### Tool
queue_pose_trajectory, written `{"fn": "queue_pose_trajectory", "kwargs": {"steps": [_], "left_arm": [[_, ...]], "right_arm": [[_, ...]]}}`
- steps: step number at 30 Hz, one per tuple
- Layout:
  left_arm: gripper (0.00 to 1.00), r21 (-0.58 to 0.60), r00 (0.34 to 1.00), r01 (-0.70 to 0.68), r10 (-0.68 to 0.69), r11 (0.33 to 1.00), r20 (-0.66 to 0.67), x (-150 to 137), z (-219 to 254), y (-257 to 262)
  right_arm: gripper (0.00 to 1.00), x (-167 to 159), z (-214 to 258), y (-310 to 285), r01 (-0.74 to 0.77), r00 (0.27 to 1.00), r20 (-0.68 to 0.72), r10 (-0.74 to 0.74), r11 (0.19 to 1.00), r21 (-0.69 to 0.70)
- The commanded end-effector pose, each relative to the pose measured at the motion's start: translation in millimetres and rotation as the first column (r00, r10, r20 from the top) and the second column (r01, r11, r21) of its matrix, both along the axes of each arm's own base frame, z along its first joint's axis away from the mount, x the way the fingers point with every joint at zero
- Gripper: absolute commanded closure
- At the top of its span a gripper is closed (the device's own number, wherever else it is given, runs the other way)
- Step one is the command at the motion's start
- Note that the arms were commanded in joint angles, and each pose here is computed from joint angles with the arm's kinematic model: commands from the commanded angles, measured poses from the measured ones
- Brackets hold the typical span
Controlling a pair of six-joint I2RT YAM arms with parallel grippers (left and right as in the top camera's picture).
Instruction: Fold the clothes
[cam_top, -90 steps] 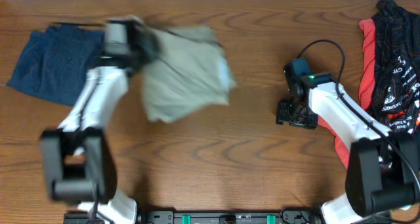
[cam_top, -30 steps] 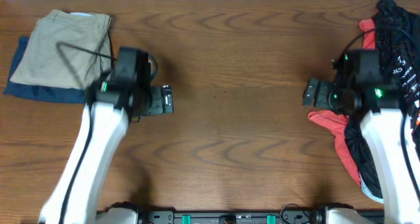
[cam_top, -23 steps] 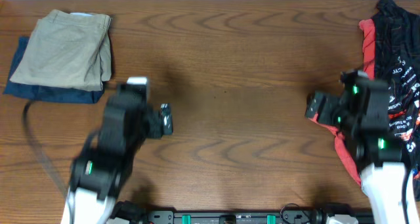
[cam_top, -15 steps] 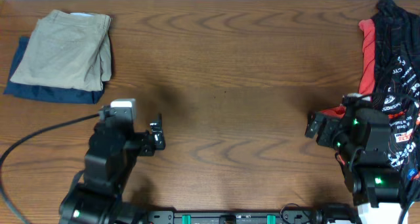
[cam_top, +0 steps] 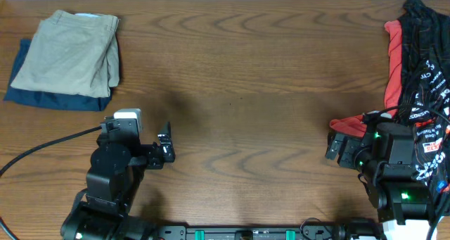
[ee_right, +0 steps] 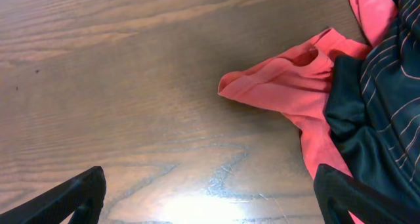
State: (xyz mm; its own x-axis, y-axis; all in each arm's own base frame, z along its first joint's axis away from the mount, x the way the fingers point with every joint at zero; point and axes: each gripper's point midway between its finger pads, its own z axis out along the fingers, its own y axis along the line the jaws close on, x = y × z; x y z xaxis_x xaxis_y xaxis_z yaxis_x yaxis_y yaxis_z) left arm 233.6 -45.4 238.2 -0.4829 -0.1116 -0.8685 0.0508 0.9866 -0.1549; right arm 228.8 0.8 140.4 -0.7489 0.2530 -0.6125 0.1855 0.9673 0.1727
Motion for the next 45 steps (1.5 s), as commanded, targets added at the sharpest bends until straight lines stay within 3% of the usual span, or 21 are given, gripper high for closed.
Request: {"fn": "queue_pose_trajectory", "kwargs": {"steps": [1,11,17,26,36,41,45], "left_arm": [[0.02,0.003,1.0,-0.009,0.009,1.0,-0.002,0,-1,1],[0.02,0.003,1.0,-0.009,0.009,1.0,-0.002,0,-1,1],[0.02,0.003,1.0,-0.009,0.009,1.0,-0.002,0,-1,1],[0.02,0.003,1.0,-0.009,0.009,1.0,-0.002,0,-1,1],[0.02,0.003,1.0,-0.009,0.009,1.0,-0.002,0,-1,1],[0.02,0.003,1.0,-0.009,0.009,1.0,-0.002,0,-1,1],[0.02,0.003,1.0,-0.009,0.009,1.0,-0.002,0,-1,1]], "right_arm": [[0.01,-2,-3,0,-0.009,1.0,-0.009,0.009,1.0,-0.016],[0.01,-5,-2,-2,-0.005,1.0,-0.005,0.005,1.0,-0.028],[0.01,9,26,-2,-0.05,0.974,0.217,0.07,0.994,-0.096],[0.01,8,43,7,-0.067,0.811,0.561,0.166,0.979,-0.193],[0.01,18,44,6,-0.003,0.605,0.776,0.178,0.975,-0.221],[0.01,17,14,9,-0.05,0.687,0.687,0.239,0.958,-0.283],[0.01,17,17,10,-0.049,0.679,0.694,0.239,0.958,-0.283]]}}
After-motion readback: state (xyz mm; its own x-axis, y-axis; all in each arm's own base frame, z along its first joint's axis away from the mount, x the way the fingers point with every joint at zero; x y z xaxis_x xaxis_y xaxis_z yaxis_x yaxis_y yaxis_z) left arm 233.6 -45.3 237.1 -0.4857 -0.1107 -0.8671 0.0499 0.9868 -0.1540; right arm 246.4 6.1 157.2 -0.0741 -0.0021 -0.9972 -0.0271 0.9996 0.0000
